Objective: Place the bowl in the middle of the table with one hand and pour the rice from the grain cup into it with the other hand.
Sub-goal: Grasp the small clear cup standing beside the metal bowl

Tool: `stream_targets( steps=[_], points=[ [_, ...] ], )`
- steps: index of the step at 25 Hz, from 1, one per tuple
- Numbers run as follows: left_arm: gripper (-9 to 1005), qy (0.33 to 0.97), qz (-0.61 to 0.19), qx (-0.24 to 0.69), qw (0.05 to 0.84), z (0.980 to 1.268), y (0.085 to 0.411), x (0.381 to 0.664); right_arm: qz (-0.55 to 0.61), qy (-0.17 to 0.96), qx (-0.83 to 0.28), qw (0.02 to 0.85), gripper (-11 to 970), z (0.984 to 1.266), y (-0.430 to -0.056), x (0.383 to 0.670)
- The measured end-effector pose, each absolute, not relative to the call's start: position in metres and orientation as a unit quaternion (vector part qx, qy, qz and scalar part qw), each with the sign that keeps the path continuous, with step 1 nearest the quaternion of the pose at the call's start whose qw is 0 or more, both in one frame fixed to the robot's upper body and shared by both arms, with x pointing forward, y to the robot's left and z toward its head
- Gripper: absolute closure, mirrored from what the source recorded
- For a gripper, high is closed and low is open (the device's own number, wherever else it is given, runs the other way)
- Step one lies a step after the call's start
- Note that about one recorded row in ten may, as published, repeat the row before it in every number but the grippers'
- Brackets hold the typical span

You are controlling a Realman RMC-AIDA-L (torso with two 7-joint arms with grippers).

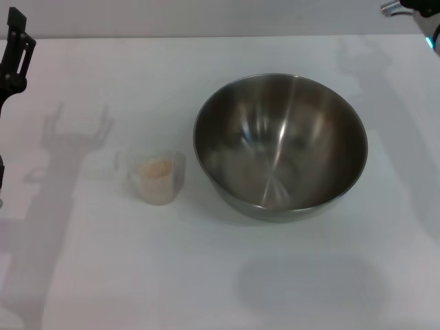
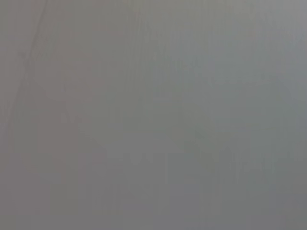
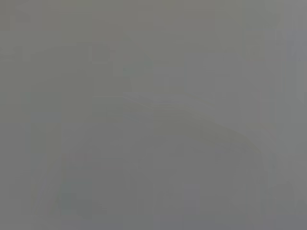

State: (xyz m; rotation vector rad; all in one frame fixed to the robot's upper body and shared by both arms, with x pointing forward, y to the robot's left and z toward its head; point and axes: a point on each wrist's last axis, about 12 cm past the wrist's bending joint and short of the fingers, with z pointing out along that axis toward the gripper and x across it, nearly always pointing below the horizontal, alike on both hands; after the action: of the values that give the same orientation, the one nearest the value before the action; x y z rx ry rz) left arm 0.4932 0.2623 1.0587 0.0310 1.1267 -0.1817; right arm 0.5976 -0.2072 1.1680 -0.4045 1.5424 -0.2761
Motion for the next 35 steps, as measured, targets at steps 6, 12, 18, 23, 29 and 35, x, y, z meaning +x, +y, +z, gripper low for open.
stream_targets(
  steps=[6, 12, 18, 23, 29, 35],
  points=[
    [170, 0.532, -0.086, 0.015, 0.842, 1.059, 0.262, 0.494, -0.249, 0.622, -0.115, 0.733, 532, 1.178, -0.196, 0.579],
    [170, 0.531, -0.083, 0.015, 0.843, 1.060, 0.264, 0.496, -0.225, 0.447, 0.006, 0.866, 531, 1.164, -0.213, 0.539],
    [171, 0.534, -0.079, 0.016, 0.842, 1.059, 0.266, 0.495, 0.069, 0.437, 0.055, 0.895, 531, 1.103, -0.268, 0.511],
    [171, 0.541, -0.075, 0.014, 0.838, 1.055, 0.269, 0.490, 0.178, 0.505, 0.021, 0.845, 531, 1.072, -0.304, 0.496],
    [171, 0.558, -0.072, 0.014, 0.826, 1.044, 0.270, 0.472, 0.147, 0.555, 0.021, 0.818, 530, 1.054, -0.330, 0.484],
    [172, 0.589, -0.074, 0.026, 0.804, 1.029, 0.270, 0.448, 0.058, 0.580, 0.053, 0.811, 530, 1.045, -0.353, 0.478]
  ],
)
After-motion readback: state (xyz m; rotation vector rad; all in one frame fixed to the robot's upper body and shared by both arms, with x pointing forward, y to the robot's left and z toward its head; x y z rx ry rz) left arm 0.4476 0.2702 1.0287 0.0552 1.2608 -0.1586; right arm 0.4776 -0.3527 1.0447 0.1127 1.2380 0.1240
